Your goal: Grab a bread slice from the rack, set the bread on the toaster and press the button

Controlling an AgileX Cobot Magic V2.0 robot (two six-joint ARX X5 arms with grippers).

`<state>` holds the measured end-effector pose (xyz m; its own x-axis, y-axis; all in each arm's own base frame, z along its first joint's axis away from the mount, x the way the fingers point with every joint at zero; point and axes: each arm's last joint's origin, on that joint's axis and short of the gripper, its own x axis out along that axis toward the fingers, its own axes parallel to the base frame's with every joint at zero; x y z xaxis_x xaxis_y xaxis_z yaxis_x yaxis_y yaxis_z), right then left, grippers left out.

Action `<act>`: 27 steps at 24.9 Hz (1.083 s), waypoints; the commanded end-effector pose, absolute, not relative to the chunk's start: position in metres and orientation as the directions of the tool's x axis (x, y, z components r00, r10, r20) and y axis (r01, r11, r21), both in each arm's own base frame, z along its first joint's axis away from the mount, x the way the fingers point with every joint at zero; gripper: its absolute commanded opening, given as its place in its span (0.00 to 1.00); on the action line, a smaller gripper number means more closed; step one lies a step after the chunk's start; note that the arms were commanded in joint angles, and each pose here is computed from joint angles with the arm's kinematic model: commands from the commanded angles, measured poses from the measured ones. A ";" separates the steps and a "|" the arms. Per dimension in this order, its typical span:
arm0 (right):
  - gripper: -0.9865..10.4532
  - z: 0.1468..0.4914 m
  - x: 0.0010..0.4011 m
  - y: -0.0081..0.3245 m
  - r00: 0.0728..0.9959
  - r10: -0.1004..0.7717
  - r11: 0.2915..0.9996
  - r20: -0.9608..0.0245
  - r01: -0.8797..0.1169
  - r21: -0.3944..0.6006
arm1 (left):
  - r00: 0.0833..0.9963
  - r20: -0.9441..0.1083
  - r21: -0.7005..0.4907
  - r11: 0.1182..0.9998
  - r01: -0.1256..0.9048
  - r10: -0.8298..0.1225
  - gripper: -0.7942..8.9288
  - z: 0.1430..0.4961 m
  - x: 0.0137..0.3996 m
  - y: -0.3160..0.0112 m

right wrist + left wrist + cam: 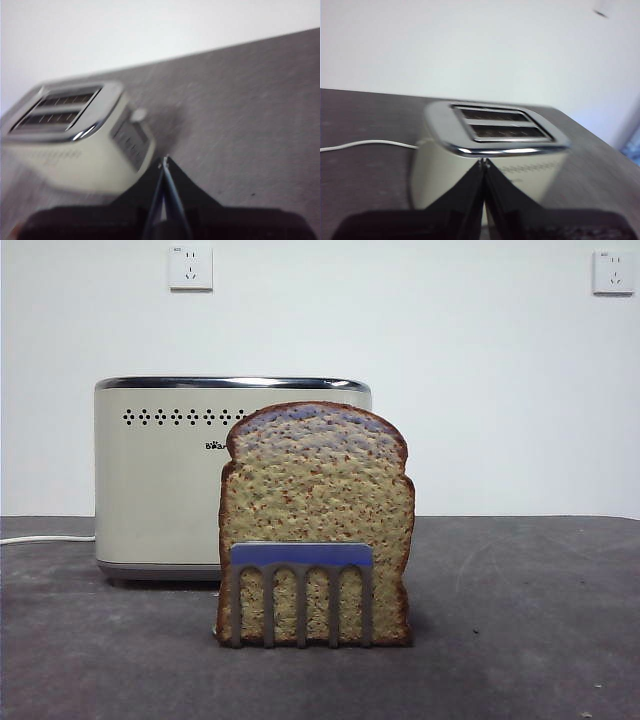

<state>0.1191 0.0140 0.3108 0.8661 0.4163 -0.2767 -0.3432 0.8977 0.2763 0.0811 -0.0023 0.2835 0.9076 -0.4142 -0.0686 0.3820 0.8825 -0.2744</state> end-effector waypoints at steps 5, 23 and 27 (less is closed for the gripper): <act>0.08 0.349 0.122 0.017 0.758 0.521 0.845 -0.392 -0.522 0.114 | 0.760 -0.173 -0.114 0.779 0.616 -0.627 0.07 0.316 0.092 -0.008; 0.08 0.358 0.127 0.022 0.710 0.542 0.820 -0.449 -0.563 0.101 | 0.584 -0.257 -0.108 0.624 0.774 -0.770 0.73 0.335 0.108 -0.025; 0.08 0.357 0.129 0.022 0.706 0.542 0.820 -0.456 -0.562 0.106 | 0.527 -0.269 -0.076 0.564 0.823 -0.806 0.73 0.351 0.117 -0.035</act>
